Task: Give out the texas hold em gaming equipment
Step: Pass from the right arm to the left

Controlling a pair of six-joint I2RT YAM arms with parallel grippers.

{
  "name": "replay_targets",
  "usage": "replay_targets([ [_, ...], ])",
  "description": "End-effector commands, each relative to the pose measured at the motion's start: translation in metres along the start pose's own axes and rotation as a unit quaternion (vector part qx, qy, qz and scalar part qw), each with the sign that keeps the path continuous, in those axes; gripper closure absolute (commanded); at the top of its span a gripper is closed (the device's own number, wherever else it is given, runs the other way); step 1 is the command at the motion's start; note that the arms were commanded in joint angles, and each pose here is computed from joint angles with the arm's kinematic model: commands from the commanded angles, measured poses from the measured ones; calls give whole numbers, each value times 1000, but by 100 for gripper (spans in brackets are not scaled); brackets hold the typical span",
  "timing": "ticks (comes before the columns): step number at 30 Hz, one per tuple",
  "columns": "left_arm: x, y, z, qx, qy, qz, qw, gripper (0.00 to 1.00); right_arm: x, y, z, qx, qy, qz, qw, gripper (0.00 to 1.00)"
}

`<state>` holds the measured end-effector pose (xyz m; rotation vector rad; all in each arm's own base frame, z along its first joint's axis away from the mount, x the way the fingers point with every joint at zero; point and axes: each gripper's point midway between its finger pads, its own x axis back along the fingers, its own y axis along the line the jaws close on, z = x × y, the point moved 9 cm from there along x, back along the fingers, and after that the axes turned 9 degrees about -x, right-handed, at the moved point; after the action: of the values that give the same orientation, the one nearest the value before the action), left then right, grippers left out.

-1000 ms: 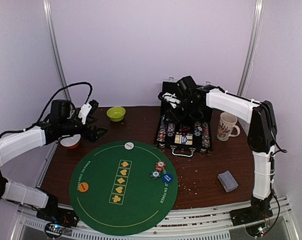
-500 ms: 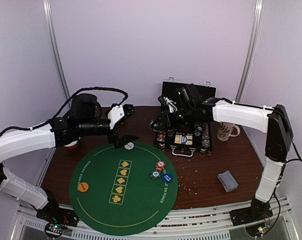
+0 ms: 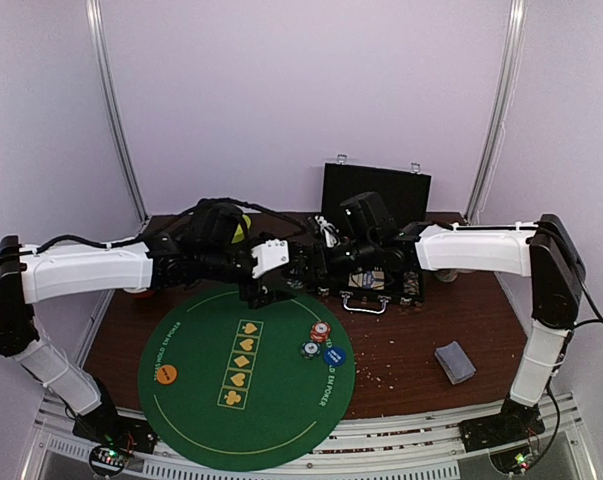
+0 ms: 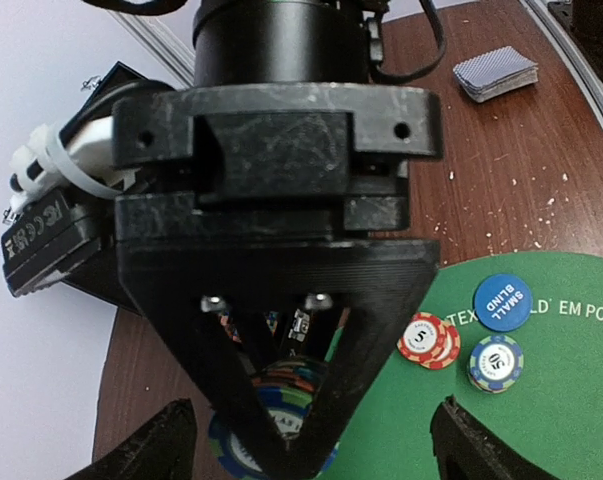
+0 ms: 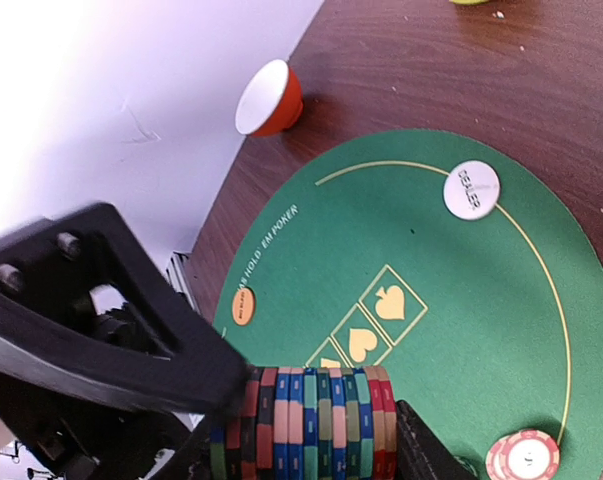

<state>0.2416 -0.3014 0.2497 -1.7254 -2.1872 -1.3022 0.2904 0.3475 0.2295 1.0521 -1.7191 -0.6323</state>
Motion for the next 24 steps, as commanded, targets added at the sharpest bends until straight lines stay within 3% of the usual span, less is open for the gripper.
replay_targets([
  [1,-10,14,-5,-6,6,-22,1000,22,17,33,-11,22,-35,-67,997,100],
  [9,-23,21,2,-8,25,-56,998,40,15,37,-14,27,-34,-69,997,100],
  [12,-24,21,3,-6,29,-61,998,56,14,37,-15,27,-34,-71,997,100],
  [17,-25,19,6,3,29,-64,998,73,13,35,-13,21,-31,-78,996,100],
  [21,-27,19,9,15,37,-74,996,100,11,34,-13,19,-34,-78,996,100],
  [24,-28,20,10,25,41,-79,996,100,9,34,-13,19,-32,-79,996,100],
])
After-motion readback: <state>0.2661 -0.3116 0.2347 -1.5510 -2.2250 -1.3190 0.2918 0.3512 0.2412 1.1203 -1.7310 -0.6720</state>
